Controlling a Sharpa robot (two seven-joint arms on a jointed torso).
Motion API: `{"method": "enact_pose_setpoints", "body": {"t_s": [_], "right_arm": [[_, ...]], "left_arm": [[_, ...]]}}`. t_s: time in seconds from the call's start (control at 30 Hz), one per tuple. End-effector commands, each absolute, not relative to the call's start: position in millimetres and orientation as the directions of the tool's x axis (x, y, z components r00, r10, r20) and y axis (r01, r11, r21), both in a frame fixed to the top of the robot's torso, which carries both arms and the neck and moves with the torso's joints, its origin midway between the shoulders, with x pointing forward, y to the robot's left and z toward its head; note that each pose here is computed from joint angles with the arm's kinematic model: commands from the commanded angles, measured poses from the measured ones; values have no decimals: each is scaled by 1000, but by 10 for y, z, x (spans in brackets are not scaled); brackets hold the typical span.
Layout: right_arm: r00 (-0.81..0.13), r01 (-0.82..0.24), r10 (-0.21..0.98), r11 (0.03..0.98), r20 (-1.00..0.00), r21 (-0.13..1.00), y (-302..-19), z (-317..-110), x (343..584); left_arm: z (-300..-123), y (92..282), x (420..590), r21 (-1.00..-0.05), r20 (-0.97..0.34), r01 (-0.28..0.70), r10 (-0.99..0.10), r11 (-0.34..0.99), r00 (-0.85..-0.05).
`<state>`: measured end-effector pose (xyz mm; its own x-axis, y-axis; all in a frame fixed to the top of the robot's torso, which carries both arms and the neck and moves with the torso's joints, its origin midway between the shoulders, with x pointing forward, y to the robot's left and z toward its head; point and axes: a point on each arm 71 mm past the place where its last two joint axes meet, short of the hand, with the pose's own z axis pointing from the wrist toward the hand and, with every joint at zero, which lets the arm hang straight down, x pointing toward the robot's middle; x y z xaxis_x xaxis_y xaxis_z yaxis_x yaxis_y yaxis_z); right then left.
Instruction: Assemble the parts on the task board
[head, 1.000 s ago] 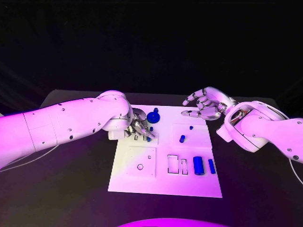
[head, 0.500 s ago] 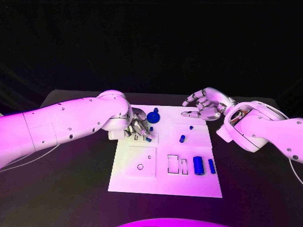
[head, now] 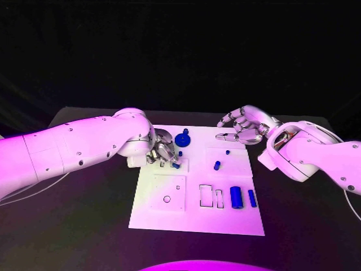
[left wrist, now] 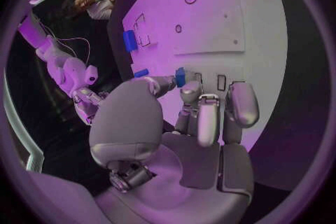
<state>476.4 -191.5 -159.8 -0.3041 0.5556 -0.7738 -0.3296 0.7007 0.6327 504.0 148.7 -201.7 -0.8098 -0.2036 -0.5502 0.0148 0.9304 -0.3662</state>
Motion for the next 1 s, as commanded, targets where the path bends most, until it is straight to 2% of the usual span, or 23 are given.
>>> {"method": "enact_pose_setpoints", "body": {"t_s": [0.03,0.37,0.67,1.0], "right_arm": [[-316,-340,540,703,-780,625,-1906,-1609,4761],[-311,-333,541,708,-782,622,-1947,-1615,4772],[-309,-331,541,710,-782,622,-1964,-1616,4774],[-308,-332,542,709,-782,622,-1967,-1614,4773]], "left_arm": [[-1990,1478,5029,-433,-535,-23,-277,901,-798],[-1943,1564,5007,-455,-569,-51,-334,889,-752],[-1932,1613,4998,-374,-695,-2,-281,928,-662],[-2036,1627,4929,-315,-765,28,-236,949,-599]]}}
